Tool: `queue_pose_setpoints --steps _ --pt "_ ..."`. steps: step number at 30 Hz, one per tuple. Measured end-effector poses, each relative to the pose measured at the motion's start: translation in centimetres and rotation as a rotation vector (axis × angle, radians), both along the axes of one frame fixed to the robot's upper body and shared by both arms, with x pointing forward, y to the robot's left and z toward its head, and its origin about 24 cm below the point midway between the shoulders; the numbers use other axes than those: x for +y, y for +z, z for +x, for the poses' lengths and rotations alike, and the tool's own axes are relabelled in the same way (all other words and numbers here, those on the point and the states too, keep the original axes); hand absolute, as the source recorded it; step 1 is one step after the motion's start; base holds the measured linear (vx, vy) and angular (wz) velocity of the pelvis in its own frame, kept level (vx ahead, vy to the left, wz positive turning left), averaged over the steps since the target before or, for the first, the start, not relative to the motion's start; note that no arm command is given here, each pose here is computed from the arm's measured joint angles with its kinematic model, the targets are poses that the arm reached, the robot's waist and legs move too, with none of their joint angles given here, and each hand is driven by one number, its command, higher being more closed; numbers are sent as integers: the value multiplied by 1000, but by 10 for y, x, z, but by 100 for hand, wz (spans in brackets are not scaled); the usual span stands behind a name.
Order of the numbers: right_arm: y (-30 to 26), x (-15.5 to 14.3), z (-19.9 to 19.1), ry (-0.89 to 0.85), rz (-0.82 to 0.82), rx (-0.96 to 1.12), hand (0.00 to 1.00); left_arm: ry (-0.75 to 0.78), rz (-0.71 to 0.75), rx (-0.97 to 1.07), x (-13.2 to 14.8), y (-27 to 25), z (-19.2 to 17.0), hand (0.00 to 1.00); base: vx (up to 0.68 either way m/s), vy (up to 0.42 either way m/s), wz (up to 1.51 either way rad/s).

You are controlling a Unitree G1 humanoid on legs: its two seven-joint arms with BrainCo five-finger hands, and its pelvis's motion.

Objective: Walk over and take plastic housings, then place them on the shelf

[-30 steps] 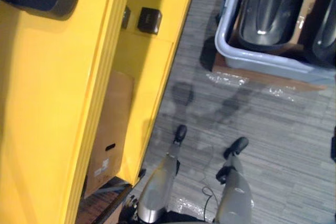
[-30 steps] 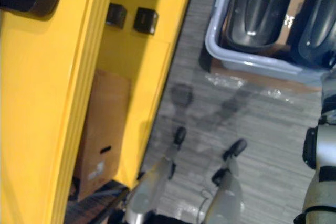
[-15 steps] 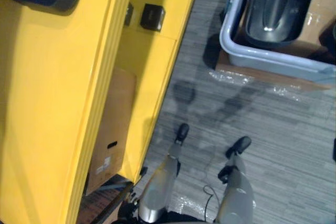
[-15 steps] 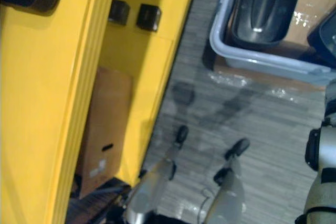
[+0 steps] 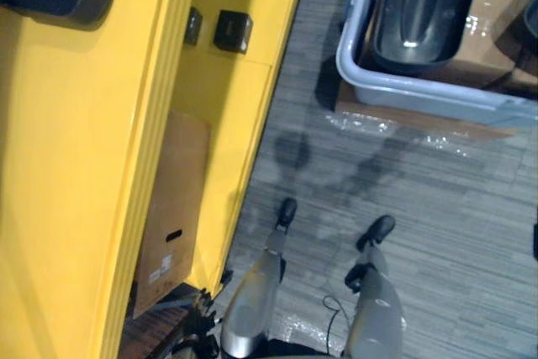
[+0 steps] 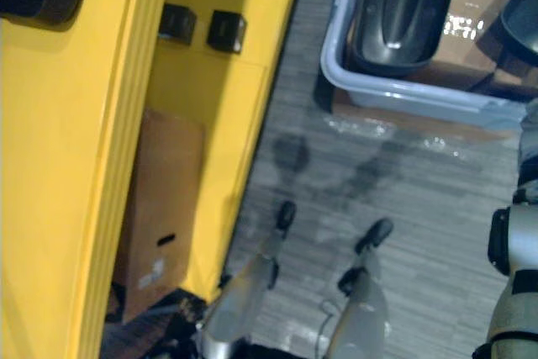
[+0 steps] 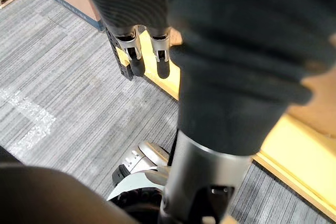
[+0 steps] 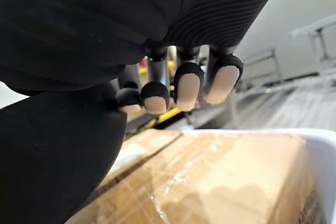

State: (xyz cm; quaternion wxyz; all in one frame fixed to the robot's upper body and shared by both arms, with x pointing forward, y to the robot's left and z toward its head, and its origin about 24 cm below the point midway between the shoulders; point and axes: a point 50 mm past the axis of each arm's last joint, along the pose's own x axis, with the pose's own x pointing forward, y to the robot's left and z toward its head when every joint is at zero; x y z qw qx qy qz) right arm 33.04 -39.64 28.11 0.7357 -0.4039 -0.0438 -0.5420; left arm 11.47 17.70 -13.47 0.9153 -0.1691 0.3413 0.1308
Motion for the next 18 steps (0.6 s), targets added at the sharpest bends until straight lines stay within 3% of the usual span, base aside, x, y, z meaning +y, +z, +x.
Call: queue_pose_setpoints --steps 5,6,10,18 --pt "-9 -2 2 22 73 70 100 -4 0 -2 -1 0 1 0 -7 -27 -3" --pt "-13 -4 2 23 97 85 0 -7 0 -3 -1 0 2 0 -10 -14 5" --pt "-28 -9 0 14 211 131 0 -24 8 -6 -1 1 6 0 -4 -4 2" --pt "-31 -10 -1 28 274 119 0 -26 7 0 -1 1 6 0 0 0 0"
